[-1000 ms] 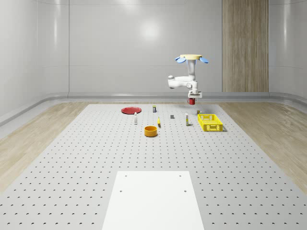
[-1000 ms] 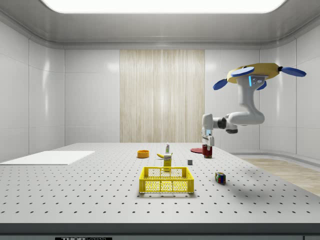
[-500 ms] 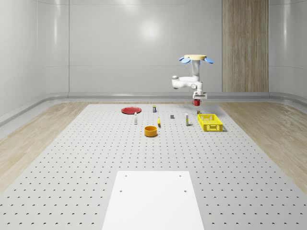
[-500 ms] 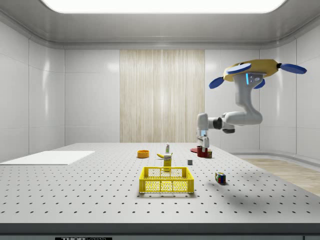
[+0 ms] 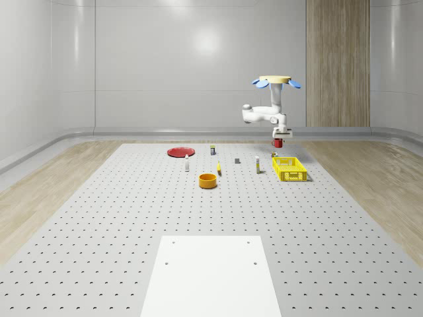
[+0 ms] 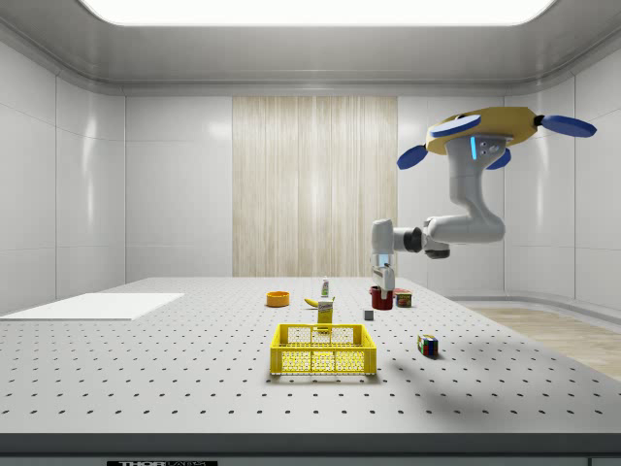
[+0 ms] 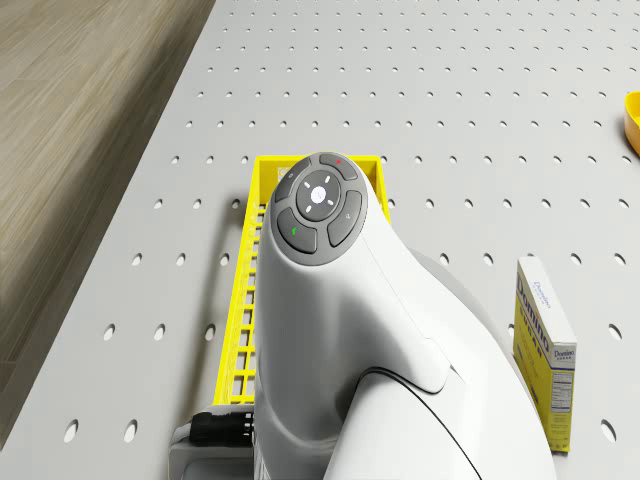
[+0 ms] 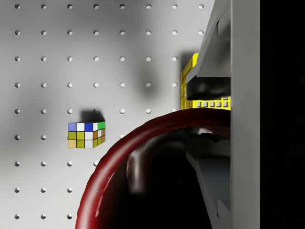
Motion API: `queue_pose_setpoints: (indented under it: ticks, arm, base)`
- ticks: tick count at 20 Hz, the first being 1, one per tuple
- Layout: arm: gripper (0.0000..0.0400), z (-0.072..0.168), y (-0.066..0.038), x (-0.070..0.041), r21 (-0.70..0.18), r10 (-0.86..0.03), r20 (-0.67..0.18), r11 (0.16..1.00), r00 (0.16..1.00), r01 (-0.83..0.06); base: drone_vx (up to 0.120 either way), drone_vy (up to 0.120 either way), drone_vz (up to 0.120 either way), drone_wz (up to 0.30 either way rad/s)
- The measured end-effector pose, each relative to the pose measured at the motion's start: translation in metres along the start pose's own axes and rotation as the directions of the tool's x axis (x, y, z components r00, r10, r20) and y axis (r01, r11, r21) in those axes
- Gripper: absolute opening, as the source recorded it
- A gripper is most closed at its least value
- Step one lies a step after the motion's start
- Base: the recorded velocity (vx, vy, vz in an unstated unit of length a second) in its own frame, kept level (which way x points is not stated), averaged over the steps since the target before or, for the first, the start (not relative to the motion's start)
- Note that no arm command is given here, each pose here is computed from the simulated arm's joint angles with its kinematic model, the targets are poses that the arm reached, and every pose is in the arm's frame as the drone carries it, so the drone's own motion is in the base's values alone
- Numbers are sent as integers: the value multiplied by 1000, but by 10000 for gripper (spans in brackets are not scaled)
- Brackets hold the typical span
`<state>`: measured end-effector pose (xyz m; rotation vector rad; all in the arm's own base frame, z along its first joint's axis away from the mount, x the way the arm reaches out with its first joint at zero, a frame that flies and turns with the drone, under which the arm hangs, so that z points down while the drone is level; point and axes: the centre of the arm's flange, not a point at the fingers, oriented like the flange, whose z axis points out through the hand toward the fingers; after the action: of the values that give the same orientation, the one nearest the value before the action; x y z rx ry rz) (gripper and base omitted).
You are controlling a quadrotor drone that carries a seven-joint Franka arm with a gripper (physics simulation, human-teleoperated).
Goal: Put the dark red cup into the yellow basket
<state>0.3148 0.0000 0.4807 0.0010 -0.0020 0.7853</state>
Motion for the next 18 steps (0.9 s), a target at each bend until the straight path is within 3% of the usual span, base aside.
queue_pose_setpoints:
  ticks: [4,9,18]
  arm:
    - [100,0,0,0,0,0,0,1000,1000,0]
    - [100,0,0,0,0,0,0,1000,1000,0]
    - [100,0,0,0,0,0,0,1000,1000,0]
  base:
    - [120,120,0,0]
    - [120,0,-8,0]
    - [120,0,-67,0]
